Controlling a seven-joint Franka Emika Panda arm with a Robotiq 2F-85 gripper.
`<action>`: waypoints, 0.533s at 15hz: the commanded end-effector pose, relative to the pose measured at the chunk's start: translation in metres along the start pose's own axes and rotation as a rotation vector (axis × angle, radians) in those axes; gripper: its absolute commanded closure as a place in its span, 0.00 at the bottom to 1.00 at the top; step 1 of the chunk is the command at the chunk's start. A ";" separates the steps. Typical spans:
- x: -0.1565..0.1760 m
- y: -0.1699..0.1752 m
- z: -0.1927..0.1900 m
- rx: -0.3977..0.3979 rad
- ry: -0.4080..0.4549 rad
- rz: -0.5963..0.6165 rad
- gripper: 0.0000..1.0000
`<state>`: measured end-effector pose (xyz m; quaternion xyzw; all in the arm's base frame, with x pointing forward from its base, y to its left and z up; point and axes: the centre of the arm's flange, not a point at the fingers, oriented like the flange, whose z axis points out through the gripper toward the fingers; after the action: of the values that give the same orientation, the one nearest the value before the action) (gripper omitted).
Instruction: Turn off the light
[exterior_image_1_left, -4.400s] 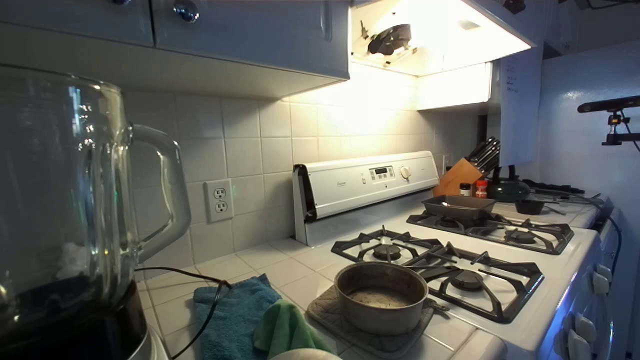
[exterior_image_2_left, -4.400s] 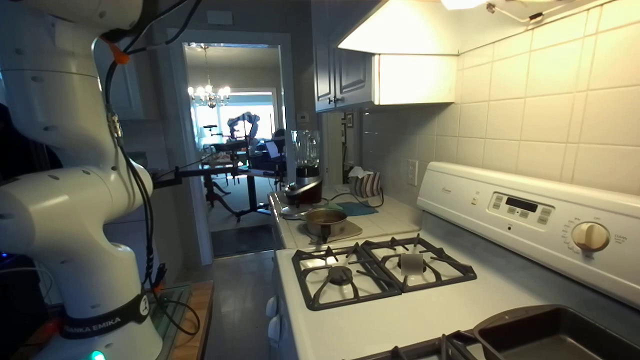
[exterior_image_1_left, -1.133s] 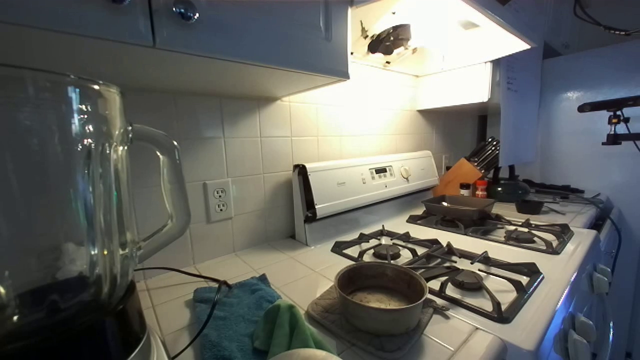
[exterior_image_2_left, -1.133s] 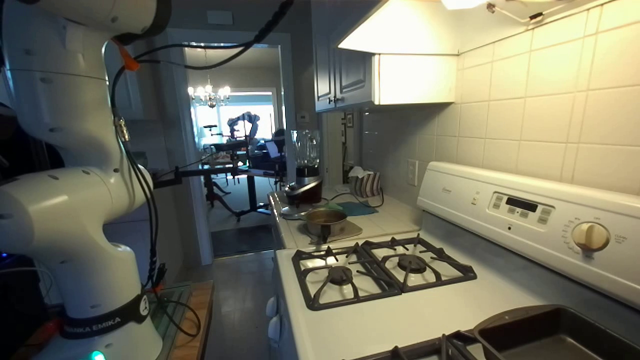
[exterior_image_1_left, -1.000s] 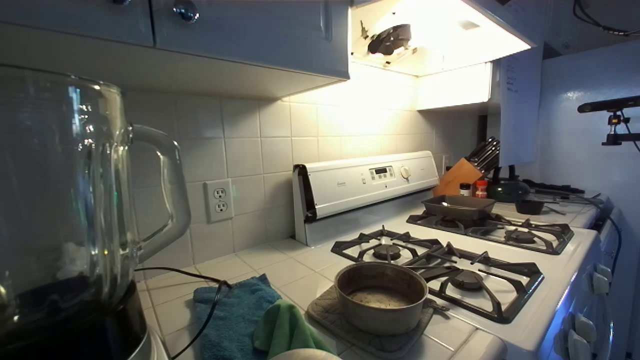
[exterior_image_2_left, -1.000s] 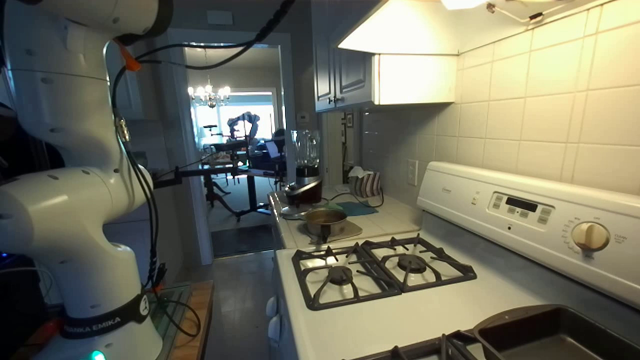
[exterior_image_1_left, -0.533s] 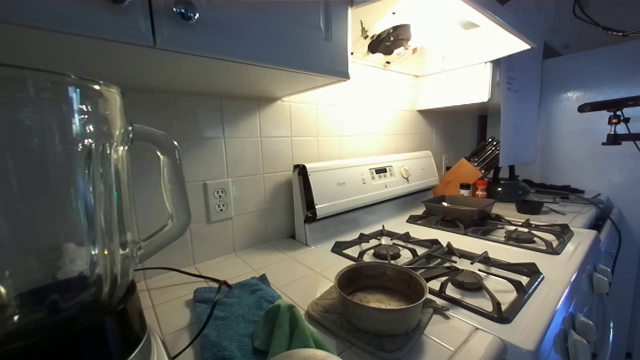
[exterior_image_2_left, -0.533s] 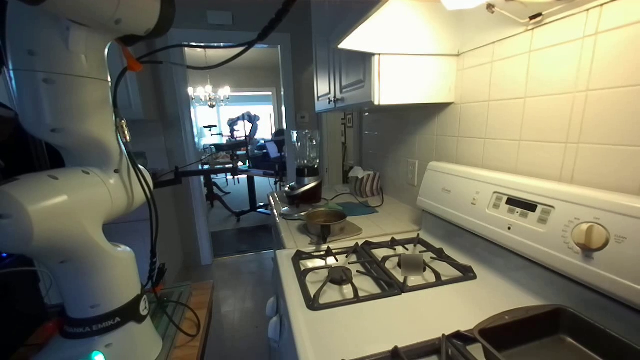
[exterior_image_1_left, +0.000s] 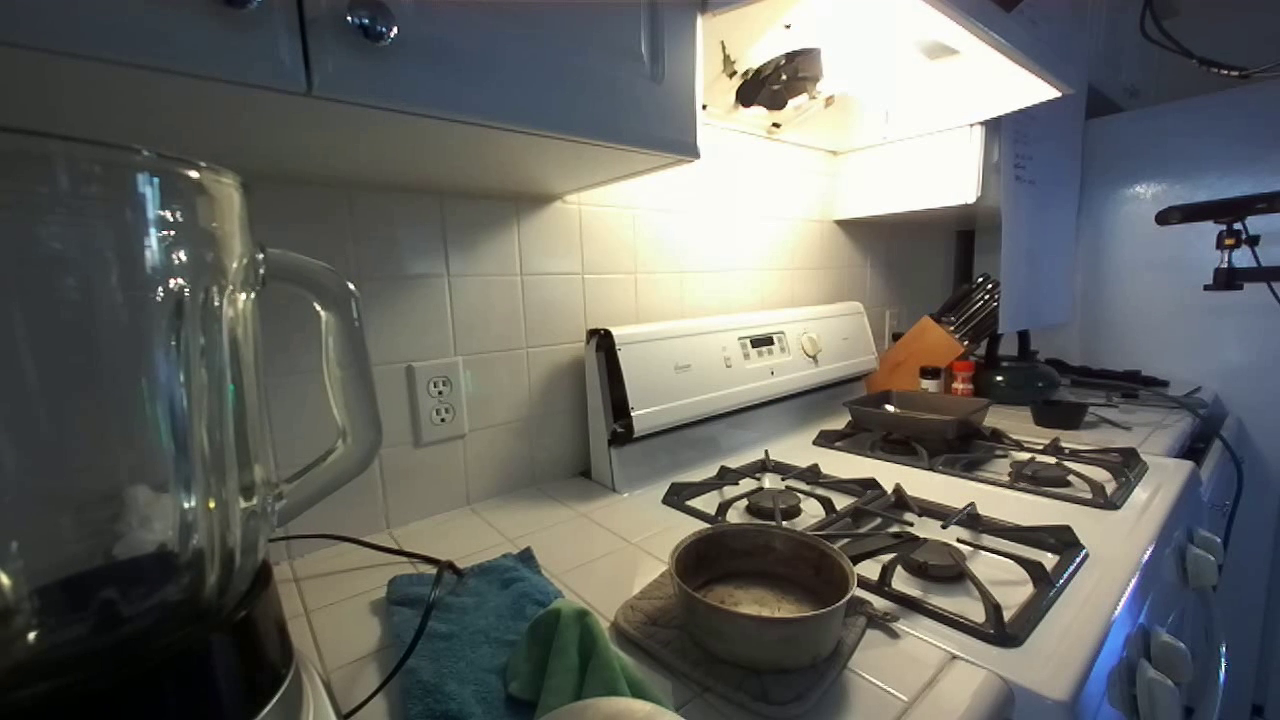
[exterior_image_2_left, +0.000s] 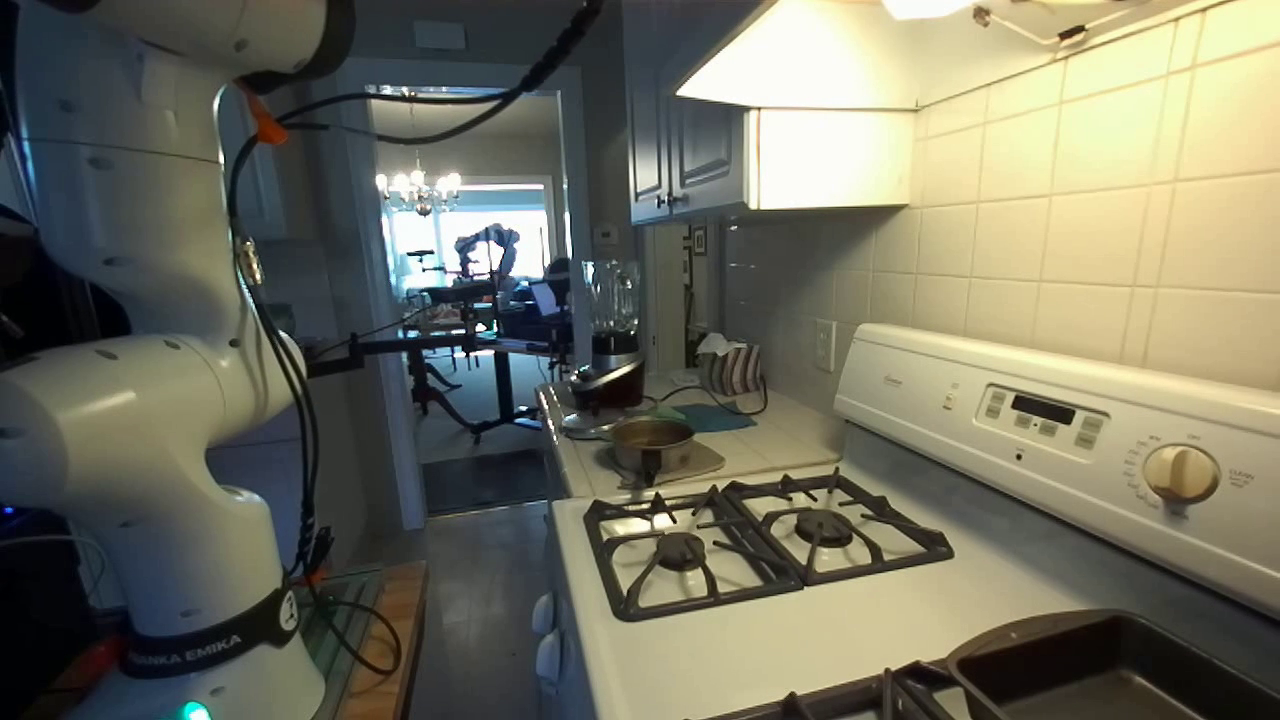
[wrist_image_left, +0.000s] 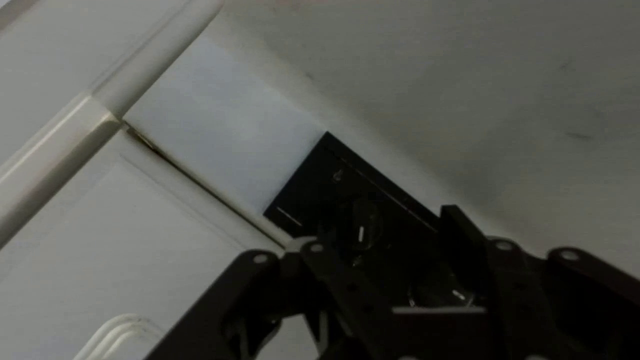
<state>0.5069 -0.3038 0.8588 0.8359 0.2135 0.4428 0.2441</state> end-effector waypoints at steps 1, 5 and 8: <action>0.007 0.010 0.013 -0.019 0.011 0.041 0.13; 0.008 0.013 0.015 -0.023 0.014 0.069 0.45; 0.009 0.016 0.012 -0.036 0.018 0.078 0.68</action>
<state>0.5128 -0.3094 0.8592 0.8397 0.1867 0.4502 0.2397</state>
